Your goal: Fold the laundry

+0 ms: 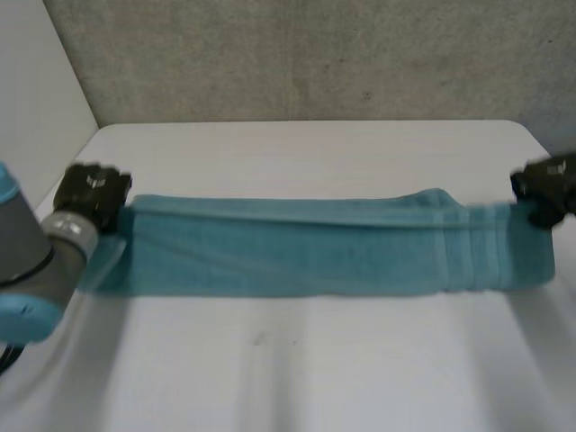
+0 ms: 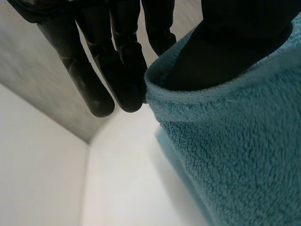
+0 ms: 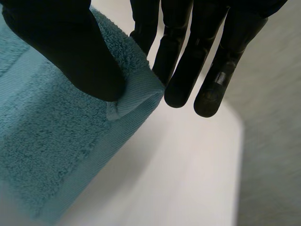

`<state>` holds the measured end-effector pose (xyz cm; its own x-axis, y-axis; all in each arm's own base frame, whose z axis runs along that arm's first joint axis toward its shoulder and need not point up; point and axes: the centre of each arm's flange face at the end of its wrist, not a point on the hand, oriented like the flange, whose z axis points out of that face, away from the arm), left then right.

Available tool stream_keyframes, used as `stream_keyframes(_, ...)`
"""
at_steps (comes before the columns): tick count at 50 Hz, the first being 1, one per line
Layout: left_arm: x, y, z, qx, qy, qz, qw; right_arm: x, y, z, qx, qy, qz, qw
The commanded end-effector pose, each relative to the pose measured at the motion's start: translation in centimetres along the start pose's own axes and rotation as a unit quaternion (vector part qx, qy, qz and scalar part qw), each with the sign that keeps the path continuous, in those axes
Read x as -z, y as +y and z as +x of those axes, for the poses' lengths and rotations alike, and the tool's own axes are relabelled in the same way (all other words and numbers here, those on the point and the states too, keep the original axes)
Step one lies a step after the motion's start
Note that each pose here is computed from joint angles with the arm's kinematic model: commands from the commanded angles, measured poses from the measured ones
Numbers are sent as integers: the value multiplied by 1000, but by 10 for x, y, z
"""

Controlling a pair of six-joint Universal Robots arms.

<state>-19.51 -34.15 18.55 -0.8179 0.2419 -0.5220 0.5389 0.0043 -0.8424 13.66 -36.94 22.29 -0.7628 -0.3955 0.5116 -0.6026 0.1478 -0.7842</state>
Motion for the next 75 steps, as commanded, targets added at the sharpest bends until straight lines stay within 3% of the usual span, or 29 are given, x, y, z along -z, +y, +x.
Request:
stream_keyframes(1, -45, -85, -29, -21, -77, 163, 983, -12, -103, 40, 7, 139, 165, 976)
stream_keyframes(3, -47, -139, -59, -10, -139, 267, 954, -2, -148, 61, -10, 196, 268, 943)
stream_keyframes(4, -47, -140, -59, -10, -139, 267, 954, -2, -148, 61, -10, 196, 269, 943)
stream_keyframes(5, -38, -169, -76, -1, -170, 324, 931, 9, -166, 71, -19, 218, 317, 923)
stream_keyframes(6, -38, -169, -76, -1, -170, 324, 931, 30, -187, 83, -21, 243, 367, 898)
stream_keyframes(7, -29, -193, -92, 12, -196, 371, 908, 31, -187, 83, -21, 243, 368, 897)
stream_keyframes(8, -20, -208, -102, 22, -213, 404, 889, 51, -202, 92, -26, 265, 408, 873)
stream_keyframes(12, -12, -217, -111, 34, -221, 421, 879, 73, -207, 94, -29, 273, 437, 856)
stream_keyframes(14, -14, -206, -101, 38, -204, 395, 895, 64, -189, 78, -34, 245, 412, 877)
stream_keyframes(17, -18, -190, -95, 38, -193, 371, 907, 57, -178, 68, -34, 227, 394, 890)
stream_keyframes(19, -25, -158, -78, 43, -166, 328, 929, 44, -153, 47, -38, 186, 359, 914)
stream_keyframes(20, -25, -158, -78, 43, -166, 327, 929, 44, -152, 47, -38, 186, 358, 914)
stream_keyframes(22, -28, -123, -58, 49, -139, 282, 948, 32, -123, 25, -44, 145, 317, 936)
stream_keyframes(25, -30, -104, -48, 54, -125, 257, 957, 20, -94, 5, -53, 113, 275, 953)
stream_keyframes(27, -34, -64, -24, 61, -97, 206, 972, 9, -75, -7, -60, 95, 246, 963)
stream_keyframes(33, -34, -11, 9, 61, -64, 145, 985, -24, -7, -49, -76, 36, 133, 988)
stream_keyframes(38, -23, 29, 34, 59, -34, 88, 994, -28, 21, -68, -72, -4, 59, 996)
stream_keyframes(44, -4, 34, 33, 55, -22, 55, 997, -17, 30, -75, -60, -36, 7, 998)
stream_keyframes(52, 53, 34, 14, 42, 6, -54, 998, 45, 23, -40, 1, -71, -99, 992)
stream_keyframes(57, 112, 21, 2, 34, 51, -147, 987, 78, 21, -29, 63, -95, -142, 983)
stream_keyframes(62, 140, 11, -4, 37, 69, -177, 981, 98, 28, -21, 112, -119, -176, 971)
stream_keyframes(71, 115, -3, -9, 36, 58, -97, 993, 81, 31, -16, 114, -100, -149, 977)
stream_keyframes(75, 68, 4, -3, 26, 47, -59, 997, 39, 47, -13, 70, -75, -137, 985)
